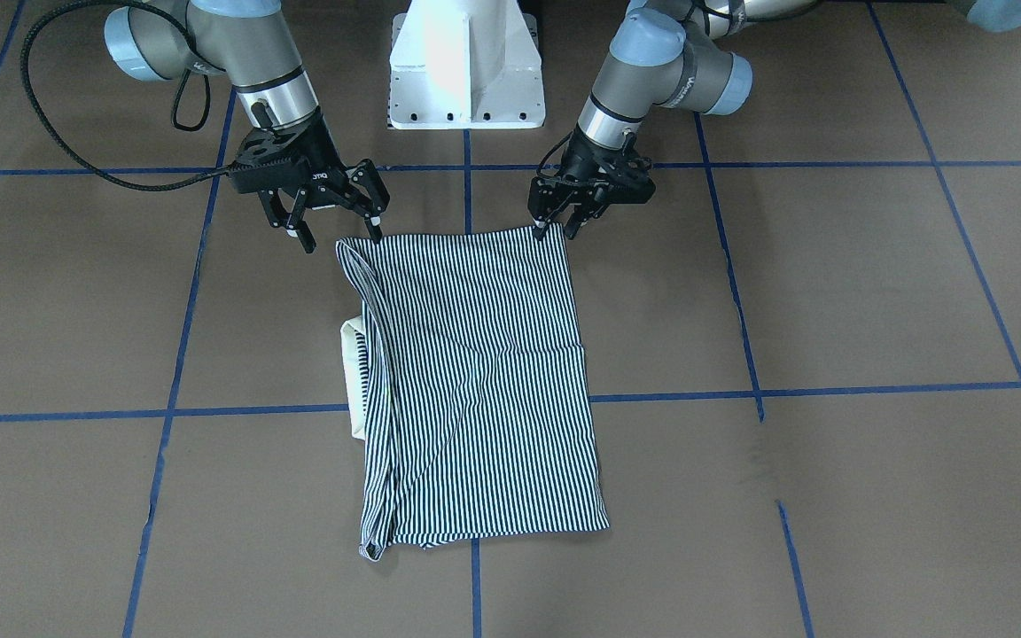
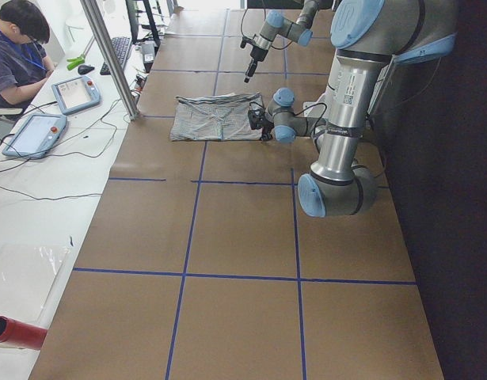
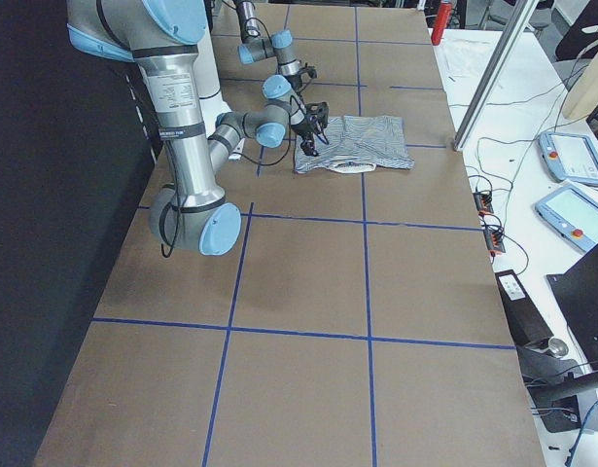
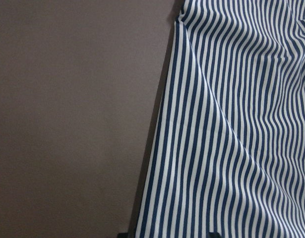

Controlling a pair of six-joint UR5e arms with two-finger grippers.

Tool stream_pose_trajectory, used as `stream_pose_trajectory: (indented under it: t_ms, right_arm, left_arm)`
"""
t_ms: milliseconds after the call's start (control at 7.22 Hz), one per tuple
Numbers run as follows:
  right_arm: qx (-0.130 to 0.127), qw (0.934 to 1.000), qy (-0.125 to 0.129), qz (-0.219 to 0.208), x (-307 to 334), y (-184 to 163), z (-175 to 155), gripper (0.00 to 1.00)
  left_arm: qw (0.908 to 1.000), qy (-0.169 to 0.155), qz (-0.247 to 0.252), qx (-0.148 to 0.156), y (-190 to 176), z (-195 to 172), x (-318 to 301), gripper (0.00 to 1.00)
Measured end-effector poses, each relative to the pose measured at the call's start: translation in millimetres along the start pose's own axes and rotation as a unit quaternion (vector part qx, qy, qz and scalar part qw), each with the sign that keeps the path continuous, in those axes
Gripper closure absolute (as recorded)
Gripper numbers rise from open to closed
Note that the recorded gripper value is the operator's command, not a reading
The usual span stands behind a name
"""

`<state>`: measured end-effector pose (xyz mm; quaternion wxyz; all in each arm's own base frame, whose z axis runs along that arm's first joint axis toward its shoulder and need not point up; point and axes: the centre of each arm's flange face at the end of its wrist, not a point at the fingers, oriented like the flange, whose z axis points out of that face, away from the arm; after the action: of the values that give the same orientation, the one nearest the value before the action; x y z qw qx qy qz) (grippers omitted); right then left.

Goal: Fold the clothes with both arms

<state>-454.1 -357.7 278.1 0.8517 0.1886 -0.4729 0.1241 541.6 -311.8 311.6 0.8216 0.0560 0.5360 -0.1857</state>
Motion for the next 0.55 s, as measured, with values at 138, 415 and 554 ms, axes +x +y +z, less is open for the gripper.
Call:
stream_pose_trajectory:
  t_ms: [138, 415, 554]
  right_arm:
    - [0.000, 1.0000, 0.000, 0.000, 0.0, 0.0, 0.0, 0.00]
    - [0.000, 1.0000, 0.001, 0.000, 0.6, 0.1, 0.3, 0.00]
    - [0.000, 1.0000, 0.001, 0.000, 1.2, 0.2, 0.4, 0.00]
  left_arm:
    - [1.0000, 0.000, 0.001, -0.001, 1.9, 0.4, -0.4, 0.38]
    - [1.0000, -0.001, 0.002, -0.003, 5.2, 1.4, -1.2, 0.38]
    - [1.0000, -0.002, 0.003, -0.005, 7.3, 2.1, -1.5, 0.39]
